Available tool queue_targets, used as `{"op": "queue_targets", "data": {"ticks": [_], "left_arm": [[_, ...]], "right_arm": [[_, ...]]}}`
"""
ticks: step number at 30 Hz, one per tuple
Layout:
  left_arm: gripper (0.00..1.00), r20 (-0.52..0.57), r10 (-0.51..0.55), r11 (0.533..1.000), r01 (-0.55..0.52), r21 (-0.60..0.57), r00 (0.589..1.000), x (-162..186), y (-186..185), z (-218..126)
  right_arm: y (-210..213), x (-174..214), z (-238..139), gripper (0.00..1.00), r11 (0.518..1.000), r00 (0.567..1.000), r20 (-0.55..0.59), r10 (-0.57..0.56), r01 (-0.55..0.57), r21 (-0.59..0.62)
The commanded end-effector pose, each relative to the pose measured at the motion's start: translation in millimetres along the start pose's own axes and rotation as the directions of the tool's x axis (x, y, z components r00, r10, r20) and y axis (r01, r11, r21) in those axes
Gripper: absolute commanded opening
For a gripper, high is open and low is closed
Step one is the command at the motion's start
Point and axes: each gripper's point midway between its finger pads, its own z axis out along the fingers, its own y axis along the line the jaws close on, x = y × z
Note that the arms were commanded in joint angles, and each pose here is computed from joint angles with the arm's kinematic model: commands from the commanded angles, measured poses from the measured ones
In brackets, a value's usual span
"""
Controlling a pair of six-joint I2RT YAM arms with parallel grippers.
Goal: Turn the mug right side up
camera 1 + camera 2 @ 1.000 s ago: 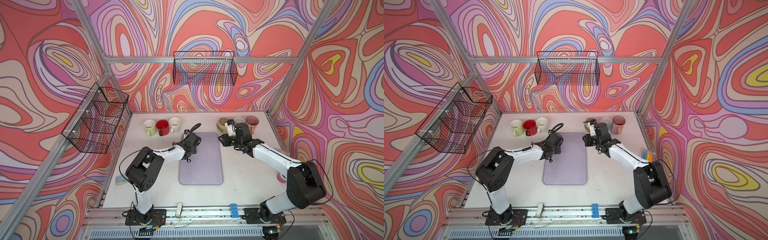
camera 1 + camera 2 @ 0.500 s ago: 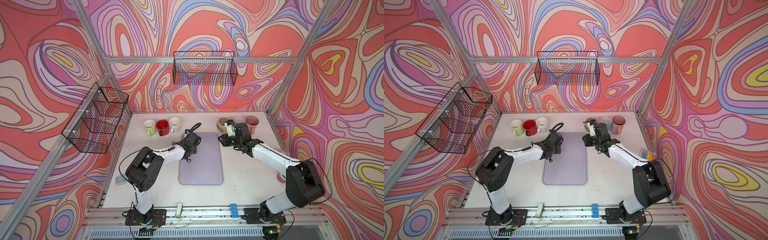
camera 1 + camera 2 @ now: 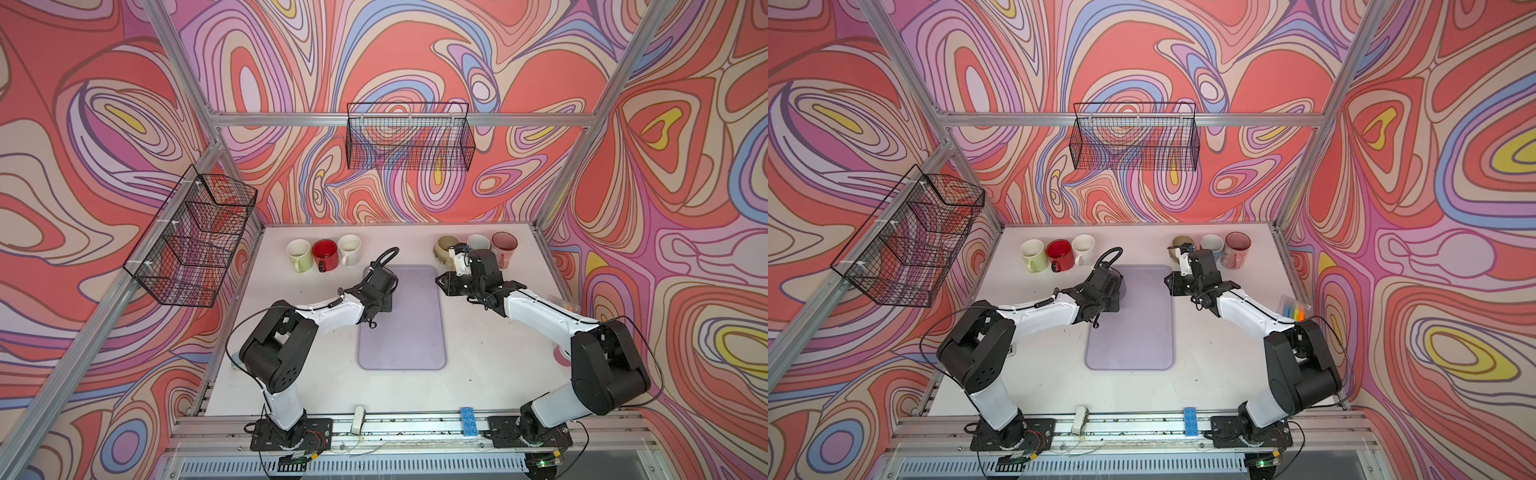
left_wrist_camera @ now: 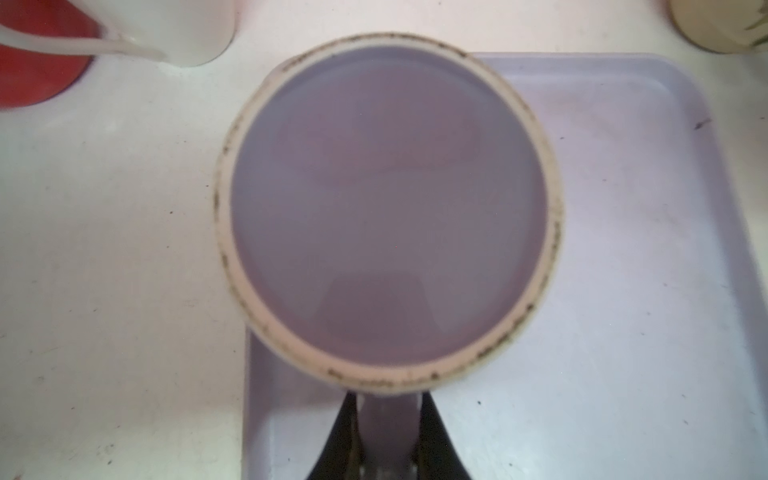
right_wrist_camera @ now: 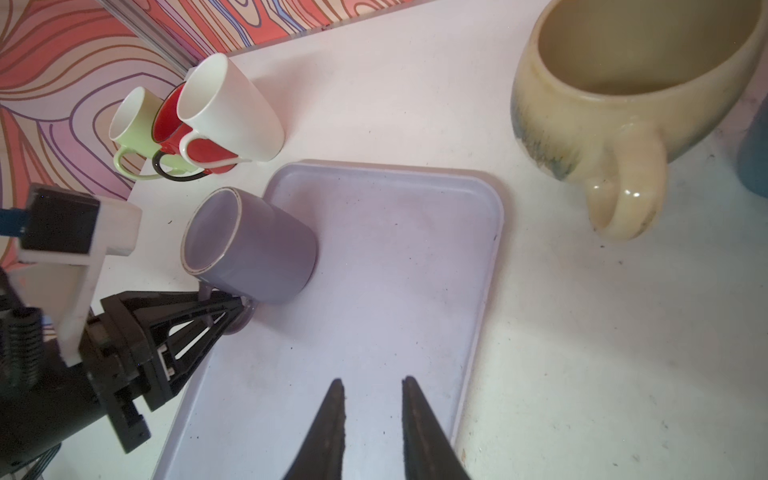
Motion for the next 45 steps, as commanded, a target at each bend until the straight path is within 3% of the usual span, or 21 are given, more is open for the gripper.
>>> {"op": "queue_targets", "data": {"ticks": [1,6,15,30,35,45], "left_arm": [[0.0,0.164,-0.039,0.984,0.009,0.179,0.986,-46.6,-30.6,-28.1],[0.0,0.246,-0.086,0.927,-0.013,0.375,0.965,-62.9,-55.5,-57.4],[0.0,0.331,-0.198,0.771,-0.062,0.634,0.922,-99.6,-80.3,-121.2],[0.0,0.407,-0.254,0.531,-0.225,0.817,0.878,-129.7,-117.1,-208.3],[0.0,0.417,-0.264,0.507,-0.243,0.827,0.87,-132.3,-117.9,-220.6],[0.0,0.418,-0.271,0.493,-0.248,0.834,0.867,-126.4,-114.7,-228.9]], "right_arm": [[-2.1,3.8,-1.7,0.24,0.999,0.999,0.003,0.04,-0.04,-0.031],[-3.4,6.0,-12.2,0.24,0.994,0.997,0.015,0.081,-0.079,-0.073],[32.6,5.3,-46.6,0.26,0.935,0.989,0.075,0.129,-0.096,-0.341],[94.5,-20.9,-84.0,0.42,0.688,0.934,0.111,0.339,-0.166,-0.707],[118.6,-17.2,-75.9,0.47,0.647,0.94,0.086,0.329,-0.158,-0.746],[136.7,-22.3,-74.5,0.44,0.588,0.93,0.092,0.357,-0.147,-0.796]]}}
